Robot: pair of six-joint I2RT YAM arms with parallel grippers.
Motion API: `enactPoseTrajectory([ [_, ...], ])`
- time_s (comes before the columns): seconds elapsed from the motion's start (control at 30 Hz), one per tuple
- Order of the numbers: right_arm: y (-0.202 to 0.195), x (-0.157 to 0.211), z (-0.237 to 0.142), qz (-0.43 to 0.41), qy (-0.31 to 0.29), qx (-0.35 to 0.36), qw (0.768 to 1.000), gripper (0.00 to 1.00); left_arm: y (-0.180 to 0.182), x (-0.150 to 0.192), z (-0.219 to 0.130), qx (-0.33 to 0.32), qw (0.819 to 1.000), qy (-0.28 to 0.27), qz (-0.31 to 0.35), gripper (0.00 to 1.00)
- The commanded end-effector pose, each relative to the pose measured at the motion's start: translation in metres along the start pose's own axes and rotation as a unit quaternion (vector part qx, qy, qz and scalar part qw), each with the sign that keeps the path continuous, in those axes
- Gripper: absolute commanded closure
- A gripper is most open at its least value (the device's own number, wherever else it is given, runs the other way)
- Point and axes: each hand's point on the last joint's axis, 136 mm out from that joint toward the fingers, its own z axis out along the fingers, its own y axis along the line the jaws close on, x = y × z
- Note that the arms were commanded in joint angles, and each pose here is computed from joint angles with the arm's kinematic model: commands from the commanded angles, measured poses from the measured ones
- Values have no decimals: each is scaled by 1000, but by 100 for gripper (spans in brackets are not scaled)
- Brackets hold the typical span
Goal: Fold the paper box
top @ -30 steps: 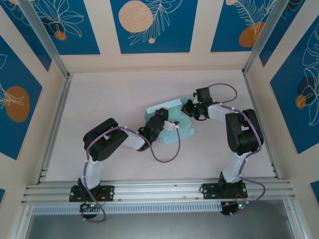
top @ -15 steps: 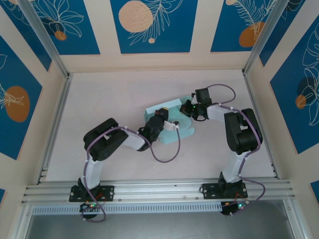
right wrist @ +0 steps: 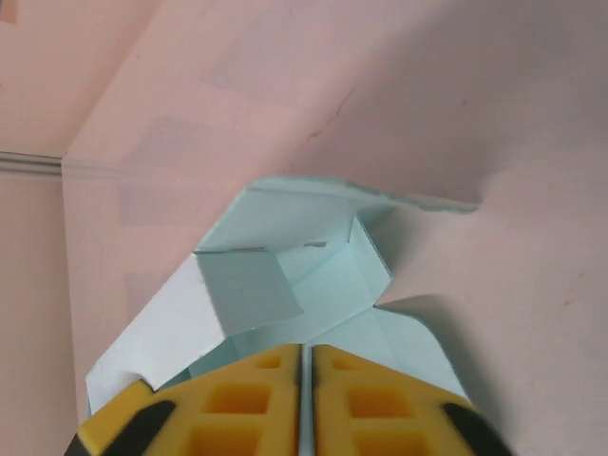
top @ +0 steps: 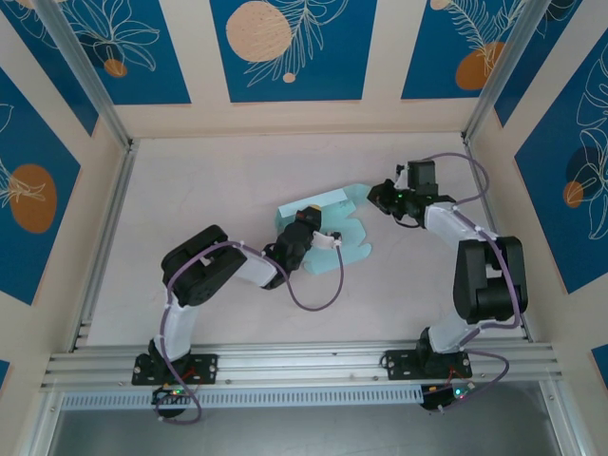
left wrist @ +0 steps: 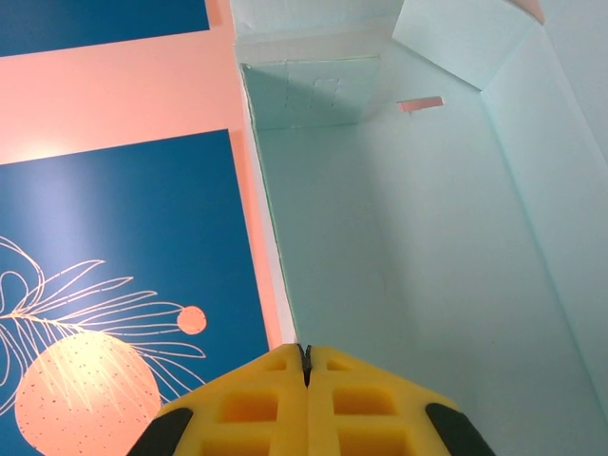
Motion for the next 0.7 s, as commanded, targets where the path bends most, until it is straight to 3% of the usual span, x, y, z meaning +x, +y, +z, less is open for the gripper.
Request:
enactPoseTrajectory([
  [0.0,3,-20,-10,2,8,-22,1000,80,-26,-5,-1,32,999,-9,25,100],
  [0.07,2,-37,-9,17,15,-53,998,76,-26,-6,-1,33,999,-11,26,100],
  [0.2,4,-65,6,36,43,-113,992,59,-26,-6,-1,32,999,-12,28,100],
  [0.3,13,-77,25,40,73,-149,985,56,-25,-6,-1,32,999,-12,31,100],
  [0.57,27,-69,76,49,141,-195,970,36,-24,-6,-1,33,999,-10,35,100],
  [0.67,30,-62,85,48,158,-207,964,33,-24,-6,-1,34,999,-10,35,100],
])
